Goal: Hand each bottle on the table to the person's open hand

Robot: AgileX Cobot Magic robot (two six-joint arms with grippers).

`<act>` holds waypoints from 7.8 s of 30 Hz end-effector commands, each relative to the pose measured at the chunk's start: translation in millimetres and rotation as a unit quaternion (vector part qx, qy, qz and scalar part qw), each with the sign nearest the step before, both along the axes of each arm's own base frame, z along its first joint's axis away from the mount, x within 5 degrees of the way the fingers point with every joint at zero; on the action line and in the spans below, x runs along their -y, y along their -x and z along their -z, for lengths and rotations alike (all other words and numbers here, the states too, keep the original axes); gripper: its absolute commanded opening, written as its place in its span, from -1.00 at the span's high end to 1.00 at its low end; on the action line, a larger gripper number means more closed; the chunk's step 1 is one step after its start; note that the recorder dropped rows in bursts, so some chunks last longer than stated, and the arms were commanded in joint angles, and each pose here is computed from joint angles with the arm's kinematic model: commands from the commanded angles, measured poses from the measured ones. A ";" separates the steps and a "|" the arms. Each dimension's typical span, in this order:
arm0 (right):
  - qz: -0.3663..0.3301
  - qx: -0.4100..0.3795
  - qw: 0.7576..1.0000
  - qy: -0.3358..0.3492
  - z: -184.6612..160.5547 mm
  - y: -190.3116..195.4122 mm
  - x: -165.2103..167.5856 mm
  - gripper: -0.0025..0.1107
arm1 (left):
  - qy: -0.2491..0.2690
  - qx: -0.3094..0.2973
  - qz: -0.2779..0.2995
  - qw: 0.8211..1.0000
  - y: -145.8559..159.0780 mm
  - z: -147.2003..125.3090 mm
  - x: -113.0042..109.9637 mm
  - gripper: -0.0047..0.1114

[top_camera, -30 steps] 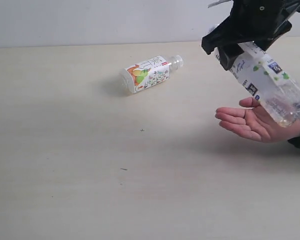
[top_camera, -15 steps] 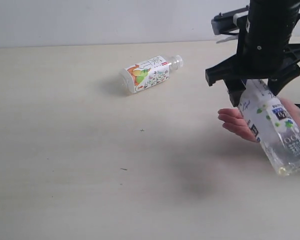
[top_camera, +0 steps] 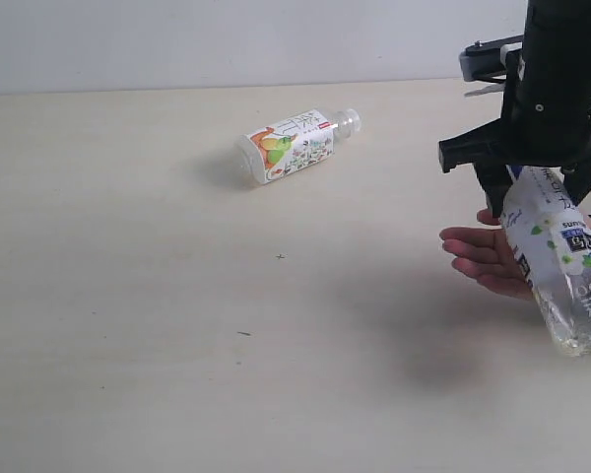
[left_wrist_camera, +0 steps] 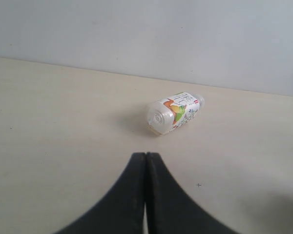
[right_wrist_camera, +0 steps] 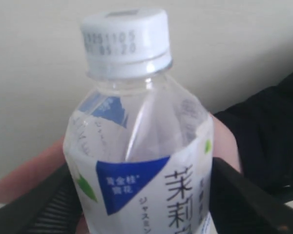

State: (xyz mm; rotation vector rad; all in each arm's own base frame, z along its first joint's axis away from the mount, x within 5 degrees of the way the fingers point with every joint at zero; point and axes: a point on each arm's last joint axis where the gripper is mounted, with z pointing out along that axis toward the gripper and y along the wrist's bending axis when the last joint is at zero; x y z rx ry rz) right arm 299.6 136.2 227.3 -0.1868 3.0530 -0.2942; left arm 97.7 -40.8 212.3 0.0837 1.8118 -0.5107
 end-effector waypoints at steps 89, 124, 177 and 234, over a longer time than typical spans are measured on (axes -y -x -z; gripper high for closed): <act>-0.061 0.547 0.757 -0.353 -59.1 230.4 103.2 0.96 | 0.000 0.001 -0.001 1.000 0.6 0.6 -0.4 0.92; -0.066 0.549 0.752 -0.359 -4.6 225.0 99.1 0.96 | 0.000 0.001 -0.001 1.000 0.6 0.6 -0.4 0.92; -0.066 0.548 0.753 -0.359 -4.4 225.0 99.2 0.96 | 0.010 0.066 -0.011 0.998 -41.7 -99.4 13.2 0.92; -0.066 0.550 0.751 -0.360 -5.0 225.0 99.1 0.96 | -0.225 -0.333 0.063 0.913 -192.7 -25.0 72.7 0.92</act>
